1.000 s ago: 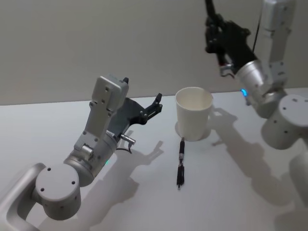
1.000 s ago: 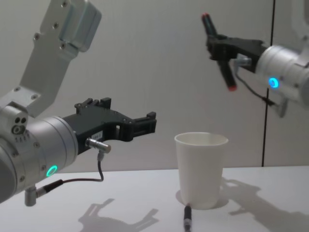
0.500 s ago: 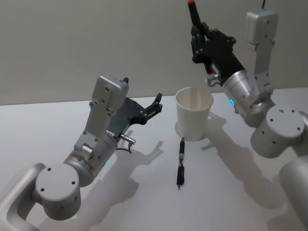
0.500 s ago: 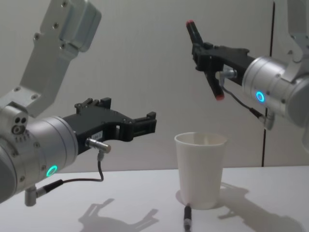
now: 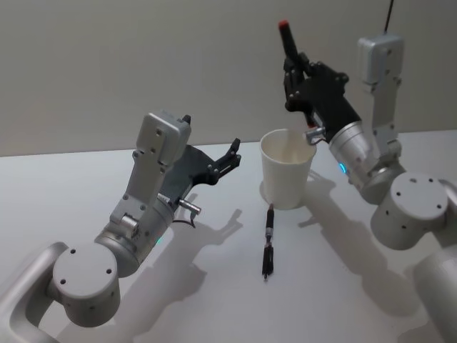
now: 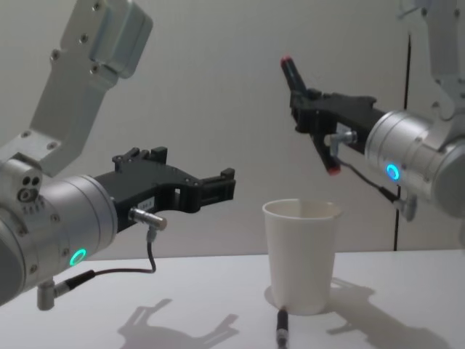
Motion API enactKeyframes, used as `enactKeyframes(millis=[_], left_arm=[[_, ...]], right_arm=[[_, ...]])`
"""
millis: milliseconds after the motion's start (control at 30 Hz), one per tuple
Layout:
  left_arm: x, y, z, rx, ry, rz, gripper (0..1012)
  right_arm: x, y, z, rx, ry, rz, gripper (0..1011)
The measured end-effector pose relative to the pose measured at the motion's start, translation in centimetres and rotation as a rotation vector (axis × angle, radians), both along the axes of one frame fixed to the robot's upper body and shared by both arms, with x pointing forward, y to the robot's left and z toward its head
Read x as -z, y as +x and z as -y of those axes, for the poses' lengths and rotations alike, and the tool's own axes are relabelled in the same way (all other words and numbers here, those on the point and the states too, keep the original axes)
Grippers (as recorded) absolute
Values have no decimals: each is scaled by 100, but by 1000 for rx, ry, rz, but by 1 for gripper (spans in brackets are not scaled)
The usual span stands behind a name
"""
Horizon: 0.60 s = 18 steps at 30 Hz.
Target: Place the pen into the pen holder.
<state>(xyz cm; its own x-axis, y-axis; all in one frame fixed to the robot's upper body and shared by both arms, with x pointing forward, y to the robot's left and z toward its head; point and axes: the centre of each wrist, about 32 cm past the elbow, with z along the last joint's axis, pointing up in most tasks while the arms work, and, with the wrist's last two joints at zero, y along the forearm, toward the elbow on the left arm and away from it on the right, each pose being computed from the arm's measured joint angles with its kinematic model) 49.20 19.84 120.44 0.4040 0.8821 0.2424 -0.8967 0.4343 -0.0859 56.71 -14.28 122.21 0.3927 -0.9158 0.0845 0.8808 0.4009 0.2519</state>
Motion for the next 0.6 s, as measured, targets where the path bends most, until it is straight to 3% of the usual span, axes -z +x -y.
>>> enactKeyframes(millis=[600], left_arm=[[0,0,0,0,0,0,1001]], right_arm=[[181,32,-129,-10,-18,-51,176]])
